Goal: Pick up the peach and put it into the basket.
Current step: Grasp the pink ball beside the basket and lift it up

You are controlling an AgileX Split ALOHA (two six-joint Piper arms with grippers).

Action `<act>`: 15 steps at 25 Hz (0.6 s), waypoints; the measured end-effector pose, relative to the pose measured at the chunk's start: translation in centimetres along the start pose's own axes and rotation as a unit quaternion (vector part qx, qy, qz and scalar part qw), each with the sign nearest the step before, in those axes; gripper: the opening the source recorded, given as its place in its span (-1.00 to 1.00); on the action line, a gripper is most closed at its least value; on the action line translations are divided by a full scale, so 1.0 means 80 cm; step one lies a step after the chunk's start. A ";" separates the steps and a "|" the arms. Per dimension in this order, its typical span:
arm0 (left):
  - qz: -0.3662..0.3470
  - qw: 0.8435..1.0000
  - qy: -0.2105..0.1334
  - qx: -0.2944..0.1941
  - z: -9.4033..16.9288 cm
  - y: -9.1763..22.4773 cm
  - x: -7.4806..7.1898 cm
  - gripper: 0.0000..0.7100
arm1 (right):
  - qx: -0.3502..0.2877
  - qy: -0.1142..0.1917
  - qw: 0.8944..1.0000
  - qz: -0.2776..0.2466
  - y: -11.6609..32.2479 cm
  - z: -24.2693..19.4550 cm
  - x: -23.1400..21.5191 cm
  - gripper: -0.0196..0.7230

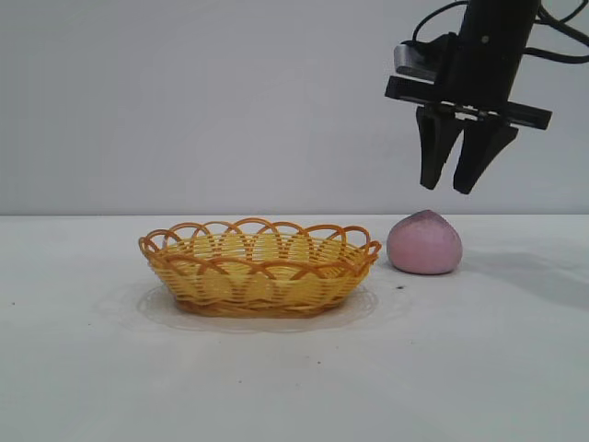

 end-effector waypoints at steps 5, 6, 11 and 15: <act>-0.007 1.000 0.005 -0.024 0.012 0.014 -0.002 0.12 | 0.006 -0.004 1.000 -0.004 0.001 -0.005 0.001 -0.24; -0.007 1.000 0.005 -0.027 0.013 0.015 -0.002 0.12 | 0.005 -0.004 1.000 -0.004 0.001 -0.005 0.001 -0.24; -0.013 0.999 0.004 -0.034 0.015 0.016 -0.002 0.12 | 0.005 -0.014 1.000 -0.005 0.001 -0.005 0.006 -0.24; -0.015 0.998 0.002 -0.064 0.024 0.018 -0.001 0.12 | 0.011 -0.017 1.000 0.014 0.005 -0.010 0.022 -0.24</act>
Point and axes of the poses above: a point on each arm's last joint axis where the gripper is mounted, z pointing back along that axis away from the gripper, x along the wrist's bending axis when the last joint is at zero, y = z × x, the point moved 6 cm from there along -z, pointing out along that axis toward the gripper, and after that the axes turned 9 degrees about -z, right-handed, at the moved point
